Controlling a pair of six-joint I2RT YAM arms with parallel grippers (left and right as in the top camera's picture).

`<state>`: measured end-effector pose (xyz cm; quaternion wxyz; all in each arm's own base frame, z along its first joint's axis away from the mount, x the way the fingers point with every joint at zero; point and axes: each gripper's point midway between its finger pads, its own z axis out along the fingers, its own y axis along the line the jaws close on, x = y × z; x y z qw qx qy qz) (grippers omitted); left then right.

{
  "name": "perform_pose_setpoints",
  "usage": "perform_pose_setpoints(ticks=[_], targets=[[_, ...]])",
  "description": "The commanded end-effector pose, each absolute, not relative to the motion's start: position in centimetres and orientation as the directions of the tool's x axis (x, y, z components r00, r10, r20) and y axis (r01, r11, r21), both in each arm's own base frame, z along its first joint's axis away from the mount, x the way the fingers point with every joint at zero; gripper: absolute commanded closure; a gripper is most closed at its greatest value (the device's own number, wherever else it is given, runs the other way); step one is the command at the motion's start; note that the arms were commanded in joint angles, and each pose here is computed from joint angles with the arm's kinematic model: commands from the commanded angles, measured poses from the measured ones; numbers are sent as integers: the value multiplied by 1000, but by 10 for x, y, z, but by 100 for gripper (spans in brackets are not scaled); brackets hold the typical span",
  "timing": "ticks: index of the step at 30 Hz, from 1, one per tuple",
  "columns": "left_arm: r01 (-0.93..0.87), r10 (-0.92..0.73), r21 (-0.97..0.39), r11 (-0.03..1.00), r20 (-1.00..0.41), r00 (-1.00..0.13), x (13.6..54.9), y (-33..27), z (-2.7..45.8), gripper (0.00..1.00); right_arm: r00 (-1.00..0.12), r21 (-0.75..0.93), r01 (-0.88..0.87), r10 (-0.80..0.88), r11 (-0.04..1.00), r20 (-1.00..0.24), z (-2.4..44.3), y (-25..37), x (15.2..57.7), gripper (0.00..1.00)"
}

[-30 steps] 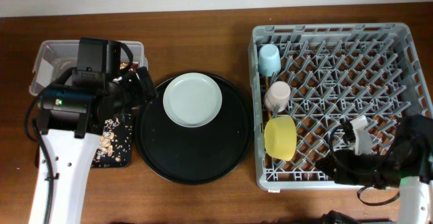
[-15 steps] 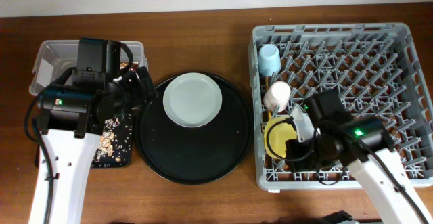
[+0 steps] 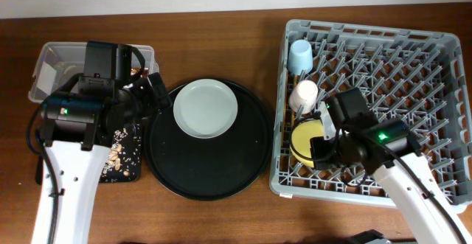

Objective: Sort waste into correct bins and load items into the dishwasher rack

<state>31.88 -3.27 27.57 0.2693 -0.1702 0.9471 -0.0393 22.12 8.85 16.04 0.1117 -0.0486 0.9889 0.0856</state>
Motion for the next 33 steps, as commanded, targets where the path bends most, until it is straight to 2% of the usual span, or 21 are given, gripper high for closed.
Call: perform_pose_setpoints(ticks=[1,2,4,5,7,8,9,10,11,13,15,19,20,23,26,27,29,32,33], targets=[[-298,-342,-170,939,-515,-786,319,-31,283,1,-927,158,-161,-94,974,-364,198,90,232,76],[-298,-342,-169,939,-515,-786,319,-31,283,1,-913,177,-177,-95,968,-397,209,94,233,75],[-298,-342,-169,939,-514,-786,319,-31,283,1,-891,333,-285,-120,899,-437,226,126,228,61],[-298,-342,-169,939,-515,-786,319,-31,283,1,-893,406,-318,-127,857,-433,231,140,225,5],[-298,-342,-169,939,-515,-786,319,-31,283,1,-904,484,-337,-135,808,-405,229,157,229,2],[-298,-342,-169,939,-514,-786,319,-31,282,1,-915,480,-321,-137,817,-379,220,158,235,19],[-298,-342,-169,939,-515,-786,319,-31,283,1,-921,481,-314,-140,819,-363,210,160,242,45],[-298,-342,-169,939,-515,-786,319,-31,283,1,-926,483,-305,-137,821,-353,199,163,250,64],[-298,-342,-169,939,-515,-786,319,-31,283,1,-928,441,-267,-106,857,-357,189,162,263,67],[-298,-342,-169,939,-514,-786,319,-31,283,1,-898,261,-149,-20,954,-440,178,152,296,67],[-298,-342,-169,939,-515,-786,319,-31,283,1,-859,174,-109,-5,979,-512,174,164,313,66],[-298,-342,-169,939,-515,-786,319,-31,283,1,-930,70,-44,-15,997,-367,99,184,314,66],[-298,-342,-169,939,-514,-786,319,-31,283,1,-936,58,-42,-19,997,-352,92,184,313,69],[-298,-342,-170,939,-515,-786,319,-31,283,1,-932,44,-18,-1,999,-362,93,180,315,73],[-298,-342,-169,939,-514,-786,319,-31,282,0,-885,32,8,22,999,-465,125,170,324,78],[-298,-342,-169,939,-514,-786,319,-31,282,1,-873,32,13,27,999,-487,132,168,326,83],[-298,-342,-169,940,-514,-787,319,-31,282,1,-840,-28,55,31,998,-542,137,156,337,84],[-298,-342,-169,939,-515,-786,319,-31,283,1,-843,-61,88,41,994,-536,116,156,348,87],[-298,-342,-169,939,-515,-786,319,-31,283,1,-850,-71,92,41,993,-525,102,160,353,85]])
